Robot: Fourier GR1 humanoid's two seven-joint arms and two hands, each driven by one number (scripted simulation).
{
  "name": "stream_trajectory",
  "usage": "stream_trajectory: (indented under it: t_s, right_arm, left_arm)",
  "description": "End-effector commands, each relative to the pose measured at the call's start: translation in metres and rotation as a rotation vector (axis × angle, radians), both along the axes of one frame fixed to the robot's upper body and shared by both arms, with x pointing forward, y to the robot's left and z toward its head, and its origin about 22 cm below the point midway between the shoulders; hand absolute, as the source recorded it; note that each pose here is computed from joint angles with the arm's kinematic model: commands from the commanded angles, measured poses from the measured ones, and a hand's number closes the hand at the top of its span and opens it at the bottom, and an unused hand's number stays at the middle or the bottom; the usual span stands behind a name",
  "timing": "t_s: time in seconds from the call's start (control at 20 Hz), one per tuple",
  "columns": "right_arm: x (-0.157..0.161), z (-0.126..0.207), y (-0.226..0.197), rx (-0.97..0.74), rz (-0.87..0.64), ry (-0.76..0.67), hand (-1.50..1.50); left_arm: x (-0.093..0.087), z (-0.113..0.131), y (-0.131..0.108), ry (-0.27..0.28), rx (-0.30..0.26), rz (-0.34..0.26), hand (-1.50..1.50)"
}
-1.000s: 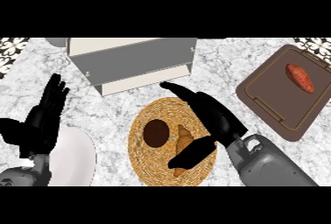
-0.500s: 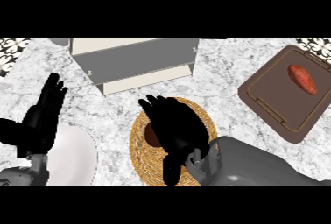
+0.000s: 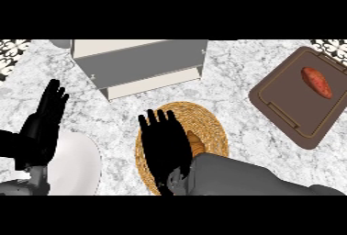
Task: Pick the croissant from the placemat and place it in the tiered shelf
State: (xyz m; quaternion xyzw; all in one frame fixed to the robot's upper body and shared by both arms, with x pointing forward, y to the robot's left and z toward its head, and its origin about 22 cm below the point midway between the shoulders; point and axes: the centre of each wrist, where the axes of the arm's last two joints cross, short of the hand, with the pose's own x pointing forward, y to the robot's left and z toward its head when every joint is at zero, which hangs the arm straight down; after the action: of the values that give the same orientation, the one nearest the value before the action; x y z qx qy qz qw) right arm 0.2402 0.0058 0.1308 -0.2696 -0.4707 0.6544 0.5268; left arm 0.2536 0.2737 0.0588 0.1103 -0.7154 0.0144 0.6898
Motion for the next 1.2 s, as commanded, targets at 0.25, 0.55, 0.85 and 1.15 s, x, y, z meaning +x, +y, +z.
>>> stream_trajectory:
  t_s: [0.25,0.55,0.85,1.15]
  right_arm:
    - [0.009,-0.018,0.005,-0.313,-0.157,-0.027,-1.50]
    - [0.013,-0.036,-0.014,-0.272,-0.184,0.002,-1.50]
    - [0.015,-0.075,-0.026,-0.313,-0.181,0.009,-1.50]
    - [0.008,-0.085,-0.028,-0.292,-0.184,0.023,-1.50]
  left_arm:
    - [0.000,-0.014,-0.010,-0.014,-0.003,0.012,0.00]
    - [-0.004,-0.008,-0.011,-0.003,-0.006,0.013,0.00]
    - [-0.001,0.004,-0.007,0.011,-0.015,-0.003,0.00]
    - [0.003,0.005,0.001,-0.011,-0.025,0.009,0.00]
